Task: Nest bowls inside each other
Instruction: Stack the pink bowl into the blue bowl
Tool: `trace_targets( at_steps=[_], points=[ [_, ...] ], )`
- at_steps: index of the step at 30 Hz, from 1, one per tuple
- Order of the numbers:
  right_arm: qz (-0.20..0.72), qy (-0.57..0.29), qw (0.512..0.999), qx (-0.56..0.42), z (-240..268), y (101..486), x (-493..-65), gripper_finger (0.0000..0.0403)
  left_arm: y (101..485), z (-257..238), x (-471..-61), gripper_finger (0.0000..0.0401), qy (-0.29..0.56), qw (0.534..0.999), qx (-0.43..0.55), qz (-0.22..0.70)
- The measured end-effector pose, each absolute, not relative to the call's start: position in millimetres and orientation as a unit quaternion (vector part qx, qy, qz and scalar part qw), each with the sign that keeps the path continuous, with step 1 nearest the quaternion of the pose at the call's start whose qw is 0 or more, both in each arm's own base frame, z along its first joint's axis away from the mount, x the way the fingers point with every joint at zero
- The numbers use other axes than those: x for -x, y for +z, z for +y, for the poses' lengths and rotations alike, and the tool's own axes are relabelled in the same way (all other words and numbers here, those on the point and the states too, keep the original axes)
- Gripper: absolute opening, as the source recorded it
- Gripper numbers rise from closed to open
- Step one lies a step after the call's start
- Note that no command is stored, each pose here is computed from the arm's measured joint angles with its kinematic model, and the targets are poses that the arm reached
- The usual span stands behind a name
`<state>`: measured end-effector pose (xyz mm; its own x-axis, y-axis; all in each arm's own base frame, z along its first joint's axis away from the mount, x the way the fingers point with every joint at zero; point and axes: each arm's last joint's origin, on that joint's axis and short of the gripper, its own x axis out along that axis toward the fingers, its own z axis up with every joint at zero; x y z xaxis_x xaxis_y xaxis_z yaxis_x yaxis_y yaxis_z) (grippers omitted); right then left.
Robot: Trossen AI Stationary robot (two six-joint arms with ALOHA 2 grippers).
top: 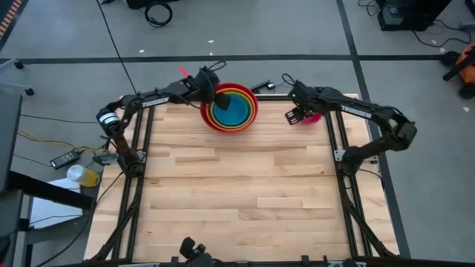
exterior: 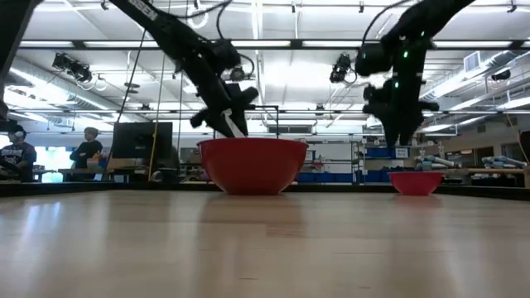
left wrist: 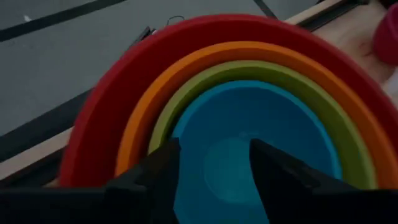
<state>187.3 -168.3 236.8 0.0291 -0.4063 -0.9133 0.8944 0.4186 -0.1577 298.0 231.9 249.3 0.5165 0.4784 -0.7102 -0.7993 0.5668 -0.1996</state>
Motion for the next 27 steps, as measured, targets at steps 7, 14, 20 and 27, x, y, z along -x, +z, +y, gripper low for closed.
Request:
trace_targets(
  at_steps=[7, 14, 20, 27],
  points=[
    [0.551, -0.457, 0.655, -0.242, -189.4, 188.0, -192.3, 0.0190, 303.5, 206.2, -279.7, 0.0203, 0.370, 0.863, 0.232, 0.252],
    [0.580, -0.463, 0.626, -0.240, -203.2, 160.0, -195.0, 0.0162, 336.9, 164.4, -270.9, 0.0203, 0.341, 0.888, 0.195, 0.240],
    [0.573, -0.456, 0.637, -0.241, -203.4, 157.0, -200.0, 0.0025, 318.2, 135.3, -273.2, 0.0203, 0.352, 0.871, 0.157, 0.305],
    [0.480, -0.469, 0.703, -0.236, -179.6, 215.5, -218.0, 0.0025, 247.1, 106.5, -260.9, 0.0203, 0.341, 0.824, 0.226, 0.393]
  ],
)
